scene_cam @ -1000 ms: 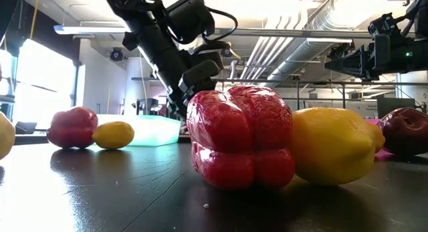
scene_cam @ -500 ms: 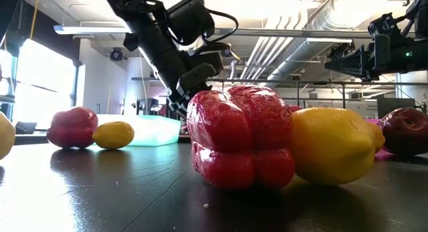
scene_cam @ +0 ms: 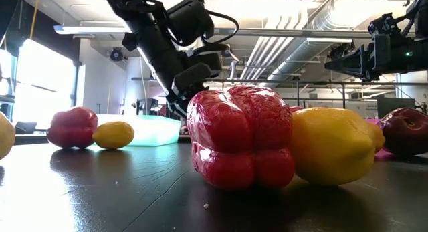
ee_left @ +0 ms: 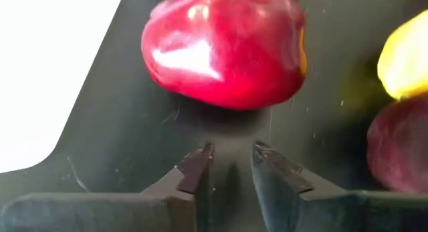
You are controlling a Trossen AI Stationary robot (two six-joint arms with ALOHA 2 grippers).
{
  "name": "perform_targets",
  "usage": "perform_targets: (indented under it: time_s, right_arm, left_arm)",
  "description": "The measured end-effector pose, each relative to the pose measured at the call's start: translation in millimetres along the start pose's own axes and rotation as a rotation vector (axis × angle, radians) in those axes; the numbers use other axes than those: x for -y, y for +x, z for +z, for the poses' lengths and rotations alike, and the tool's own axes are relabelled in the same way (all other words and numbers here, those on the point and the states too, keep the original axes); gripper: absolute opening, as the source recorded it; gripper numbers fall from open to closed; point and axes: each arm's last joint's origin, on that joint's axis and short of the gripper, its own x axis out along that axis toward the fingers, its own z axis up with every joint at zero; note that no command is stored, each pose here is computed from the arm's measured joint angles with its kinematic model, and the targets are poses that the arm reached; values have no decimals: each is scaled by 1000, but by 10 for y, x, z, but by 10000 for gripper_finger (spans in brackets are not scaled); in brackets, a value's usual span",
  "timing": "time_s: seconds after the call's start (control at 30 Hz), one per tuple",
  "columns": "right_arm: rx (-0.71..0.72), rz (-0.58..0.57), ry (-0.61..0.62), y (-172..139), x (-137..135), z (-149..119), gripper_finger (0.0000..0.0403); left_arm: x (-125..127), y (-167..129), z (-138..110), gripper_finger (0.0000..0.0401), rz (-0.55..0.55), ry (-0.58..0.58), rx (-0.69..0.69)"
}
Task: Sort produce into baskets
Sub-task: Put the apple into the white bin
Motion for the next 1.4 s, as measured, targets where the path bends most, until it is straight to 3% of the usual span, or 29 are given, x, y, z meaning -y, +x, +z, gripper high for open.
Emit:
perform_targets:
  time_s: [0.2,0.33,0.53,0.7,0.8,1.03,1.4]
  right_arm:
    - [1,0,0,0,0,2,0]
    - [0,0,0,0,0,0,0]
    - [0,0,0,0,0,0,0]
    - [0,0,2,0,0,0,0]
    - [0,0,53,0,1,1,0]
    - [1,0,206,0,0,1,0]
    - [1,0,198,0,1,2,0]
  left_arm:
    - [-58,-120,23,139,10,88,-12]
    - [-163,-214,103,140,-40,193,27]
    - [-369,-246,261,92,-280,279,167]
    - [-589,-310,454,22,-329,269,277]
    - [-640,-306,627,6,-327,301,341]
    - [-617,18,813,1,-358,380,294]
    - [-698,354,889,0,-261,426,119]
